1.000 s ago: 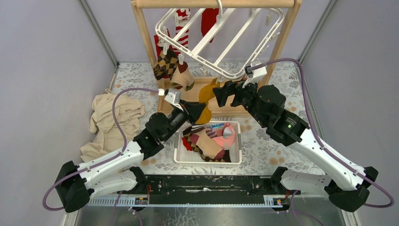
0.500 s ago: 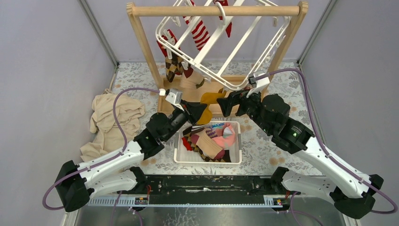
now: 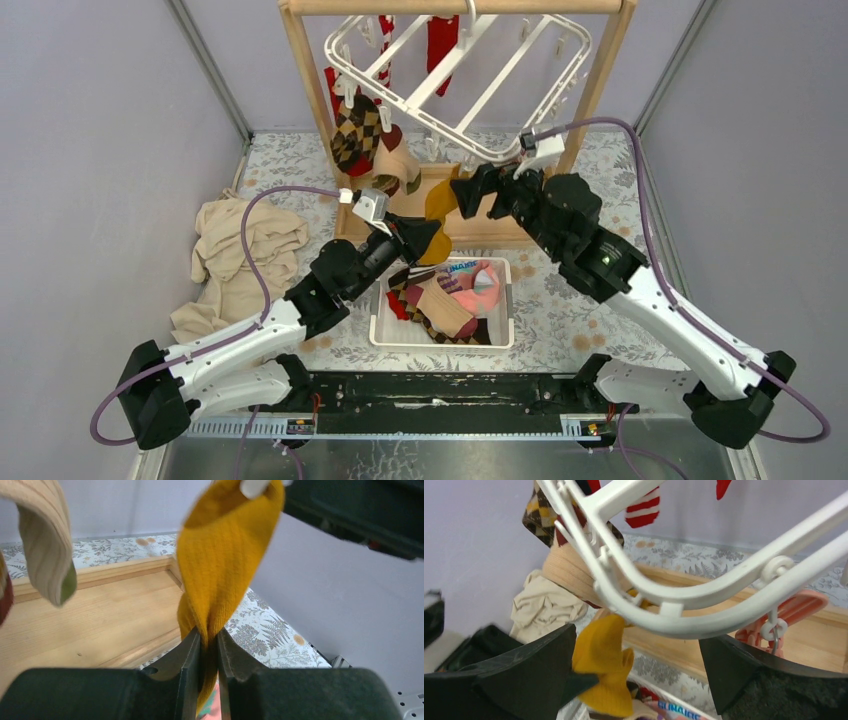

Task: Remove the socks clipped to the hanger
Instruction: Remove the sock from the hanger.

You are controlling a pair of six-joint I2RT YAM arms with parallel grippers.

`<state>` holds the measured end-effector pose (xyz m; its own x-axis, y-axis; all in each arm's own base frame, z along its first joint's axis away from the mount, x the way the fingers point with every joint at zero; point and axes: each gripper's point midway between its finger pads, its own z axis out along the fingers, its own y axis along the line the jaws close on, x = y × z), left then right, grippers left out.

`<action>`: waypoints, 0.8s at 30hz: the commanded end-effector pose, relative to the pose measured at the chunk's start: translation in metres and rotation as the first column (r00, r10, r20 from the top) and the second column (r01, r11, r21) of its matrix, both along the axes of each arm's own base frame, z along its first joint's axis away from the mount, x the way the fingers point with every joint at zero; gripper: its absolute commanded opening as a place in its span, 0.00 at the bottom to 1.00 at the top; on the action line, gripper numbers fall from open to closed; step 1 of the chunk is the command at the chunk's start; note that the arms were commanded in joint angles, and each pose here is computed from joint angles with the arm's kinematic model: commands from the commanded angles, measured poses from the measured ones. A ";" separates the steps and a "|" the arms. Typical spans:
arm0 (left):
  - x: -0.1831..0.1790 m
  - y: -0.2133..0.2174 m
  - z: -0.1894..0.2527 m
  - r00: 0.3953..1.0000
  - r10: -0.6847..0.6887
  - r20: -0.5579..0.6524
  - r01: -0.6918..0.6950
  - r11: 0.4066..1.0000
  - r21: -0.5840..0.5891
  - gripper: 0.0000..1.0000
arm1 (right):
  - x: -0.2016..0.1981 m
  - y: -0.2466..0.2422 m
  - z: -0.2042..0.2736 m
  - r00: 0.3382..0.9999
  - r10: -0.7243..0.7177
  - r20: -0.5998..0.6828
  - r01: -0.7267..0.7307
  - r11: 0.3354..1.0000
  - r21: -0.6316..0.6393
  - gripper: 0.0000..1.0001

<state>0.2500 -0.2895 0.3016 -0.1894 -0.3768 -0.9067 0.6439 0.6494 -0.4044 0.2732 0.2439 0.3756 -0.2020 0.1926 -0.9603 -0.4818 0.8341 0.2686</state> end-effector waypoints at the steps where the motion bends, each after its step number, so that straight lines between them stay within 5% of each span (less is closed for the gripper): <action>1: -0.001 0.003 0.024 0.999 0.013 0.052 -0.011 0.999 -0.035 0.23 | 0.021 0.007 0.019 0.999 0.029 -0.044 -0.024 0.994 0.103 1.00; 15: -0.003 0.013 0.028 0.997 0.039 0.062 -0.037 0.999 -0.036 0.24 | 0.010 0.048 0.036 0.895 0.412 -0.170 -0.413 0.910 0.030 1.00; 24: -0.002 0.015 0.034 0.996 0.051 0.071 -0.049 0.998 -0.028 0.24 | -0.015 0.040 0.011 0.834 0.477 -0.279 -0.511 0.858 -0.061 1.00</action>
<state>0.2477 -0.2788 0.3129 -0.1569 -0.3902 -0.9073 0.6365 0.6625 -0.3950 0.2765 0.2894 0.3852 -0.4858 -0.0300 -0.8735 -0.7115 0.5941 0.3753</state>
